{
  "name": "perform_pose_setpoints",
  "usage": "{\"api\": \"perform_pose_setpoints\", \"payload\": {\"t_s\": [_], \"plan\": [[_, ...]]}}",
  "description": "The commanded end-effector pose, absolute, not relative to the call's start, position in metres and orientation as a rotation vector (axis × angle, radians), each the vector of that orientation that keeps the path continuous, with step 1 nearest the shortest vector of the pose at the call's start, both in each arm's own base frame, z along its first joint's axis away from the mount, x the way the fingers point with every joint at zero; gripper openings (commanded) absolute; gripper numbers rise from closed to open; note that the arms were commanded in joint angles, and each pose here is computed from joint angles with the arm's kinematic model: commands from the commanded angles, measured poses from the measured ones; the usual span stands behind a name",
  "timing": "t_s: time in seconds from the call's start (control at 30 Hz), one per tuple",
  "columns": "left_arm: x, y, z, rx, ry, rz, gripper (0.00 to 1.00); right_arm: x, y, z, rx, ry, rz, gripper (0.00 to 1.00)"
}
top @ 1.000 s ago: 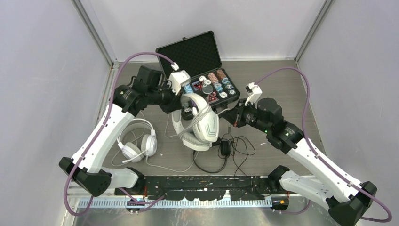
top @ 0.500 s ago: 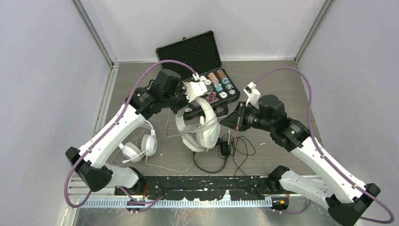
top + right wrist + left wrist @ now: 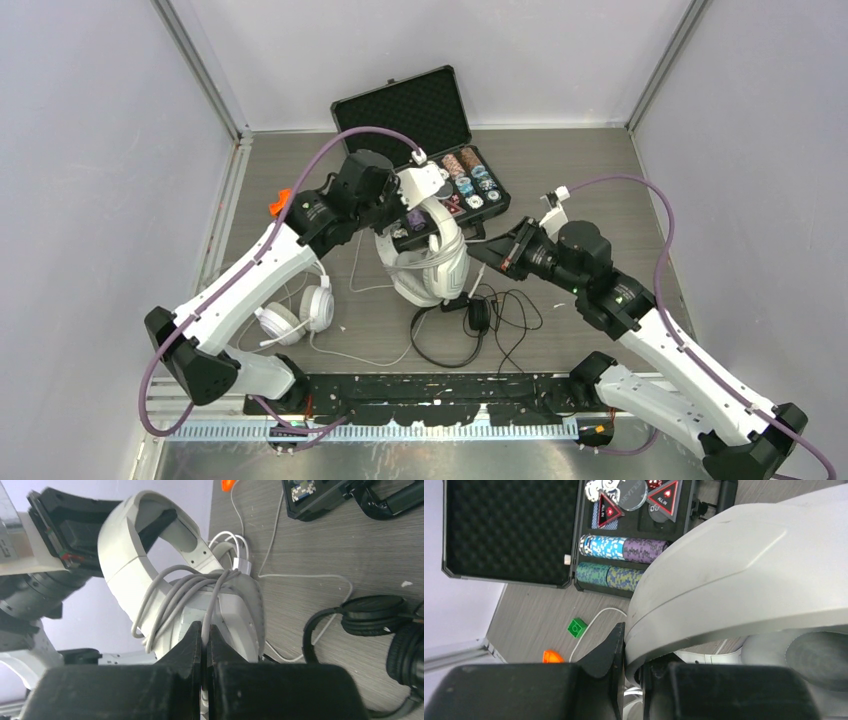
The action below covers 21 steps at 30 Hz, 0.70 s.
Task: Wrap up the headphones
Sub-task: Wrap the headphones cable around the headphones.
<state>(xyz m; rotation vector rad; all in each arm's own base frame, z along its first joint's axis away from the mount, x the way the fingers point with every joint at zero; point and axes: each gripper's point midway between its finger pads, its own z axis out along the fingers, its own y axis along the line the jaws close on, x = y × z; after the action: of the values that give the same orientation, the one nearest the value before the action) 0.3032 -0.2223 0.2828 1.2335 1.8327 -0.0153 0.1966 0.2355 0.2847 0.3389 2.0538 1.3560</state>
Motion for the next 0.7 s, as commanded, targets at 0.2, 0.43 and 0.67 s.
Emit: {"api": "perform_pose_setpoints", "payload": {"t_s": [0.2,0.43,0.67], "plan": [[0.318,-0.218,0.257,1.06,2.028,0.143,0.0,0.263,0.181,0.353,0.626,1.598,1.15,0.0],[0.319,-0.261,0.224,1.015,2.217,0.088,0.0,0.27,0.17,0.339,0.558,1.68,0.946,0.0],[0.322,-0.264,0.195,0.98,2.305,0.184,0.0,0.259,0.171,0.33,0.588,1.716,1.002,0.13]]}}
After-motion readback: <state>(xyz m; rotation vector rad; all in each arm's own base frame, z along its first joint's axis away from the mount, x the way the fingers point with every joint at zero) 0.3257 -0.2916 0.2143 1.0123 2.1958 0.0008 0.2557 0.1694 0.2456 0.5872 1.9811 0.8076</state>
